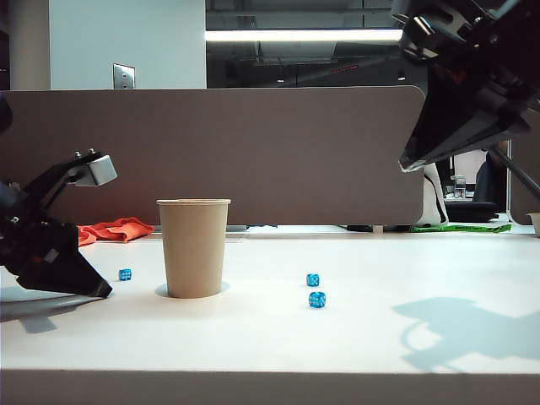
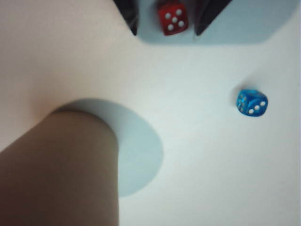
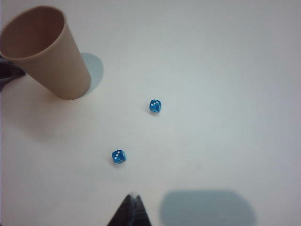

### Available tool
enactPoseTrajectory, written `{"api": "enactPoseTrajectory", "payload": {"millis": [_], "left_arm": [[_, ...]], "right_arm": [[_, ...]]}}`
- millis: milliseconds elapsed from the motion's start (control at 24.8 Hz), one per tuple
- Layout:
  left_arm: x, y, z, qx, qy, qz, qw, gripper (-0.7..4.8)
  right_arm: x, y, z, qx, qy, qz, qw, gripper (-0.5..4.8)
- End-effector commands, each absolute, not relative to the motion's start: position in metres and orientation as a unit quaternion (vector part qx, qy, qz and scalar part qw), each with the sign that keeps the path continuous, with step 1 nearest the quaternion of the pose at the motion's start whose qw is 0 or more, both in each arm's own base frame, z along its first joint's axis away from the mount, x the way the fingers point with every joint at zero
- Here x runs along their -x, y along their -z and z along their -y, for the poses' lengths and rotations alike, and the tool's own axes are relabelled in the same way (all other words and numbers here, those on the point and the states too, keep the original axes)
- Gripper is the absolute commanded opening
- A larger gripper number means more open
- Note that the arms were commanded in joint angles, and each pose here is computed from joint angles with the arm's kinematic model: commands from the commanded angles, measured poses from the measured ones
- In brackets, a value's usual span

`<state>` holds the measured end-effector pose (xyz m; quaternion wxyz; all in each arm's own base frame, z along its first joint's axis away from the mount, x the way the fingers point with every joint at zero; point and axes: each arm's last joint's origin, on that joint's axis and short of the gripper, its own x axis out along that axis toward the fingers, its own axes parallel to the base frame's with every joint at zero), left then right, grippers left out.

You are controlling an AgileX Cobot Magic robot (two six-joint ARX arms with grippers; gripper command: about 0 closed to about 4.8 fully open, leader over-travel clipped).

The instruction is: Pick up the dice with a different color and drop it into the paper cup.

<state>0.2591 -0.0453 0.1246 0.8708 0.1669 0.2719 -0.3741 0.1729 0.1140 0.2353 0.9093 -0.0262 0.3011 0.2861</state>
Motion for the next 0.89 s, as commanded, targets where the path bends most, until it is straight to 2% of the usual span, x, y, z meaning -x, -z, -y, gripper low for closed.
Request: {"api": "enactPoseTrajectory", "payload": {"millis": [40, 81, 201, 322, 604, 886], "left_arm": [[-0.260, -0.125, 0.045, -0.166, 0.372, -0.271, 0.872, 1.48], [-0.260, -0.125, 0.045, -0.166, 0.372, -0.271, 0.872, 1.40], [-0.260, -0.125, 0.045, -0.164, 0.372, -0.272, 0.872, 0.74], [-0.260, -0.125, 0.045, -0.157, 0.369, -0.274, 0.874, 0.52], [-0.261, -0.129, 0.046, -0.132, 0.366, -0.268, 0.881, 0.52], [-0.260, -0.152, 0.046, -0.131, 0.365, -0.220, 0.895, 0.52]], "right_arm": [[-0.173, -0.237, -0.114, 0.024, -0.288, -0.294, 0.911, -0.01], [-0.173, -0.237, -0.114, 0.024, -0.288, -0.294, 0.911, -0.01], [-0.173, -0.237, -0.114, 0.024, -0.288, -0.294, 0.911, -0.01], [-0.173, -0.237, -0.114, 0.024, -0.288, -0.294, 0.911, -0.01], [-0.173, -0.237, -0.114, 0.024, -0.288, -0.294, 0.911, -0.01], [-0.173, -0.237, -0.114, 0.025, -0.288, -0.294, 0.911, -0.01]]}}
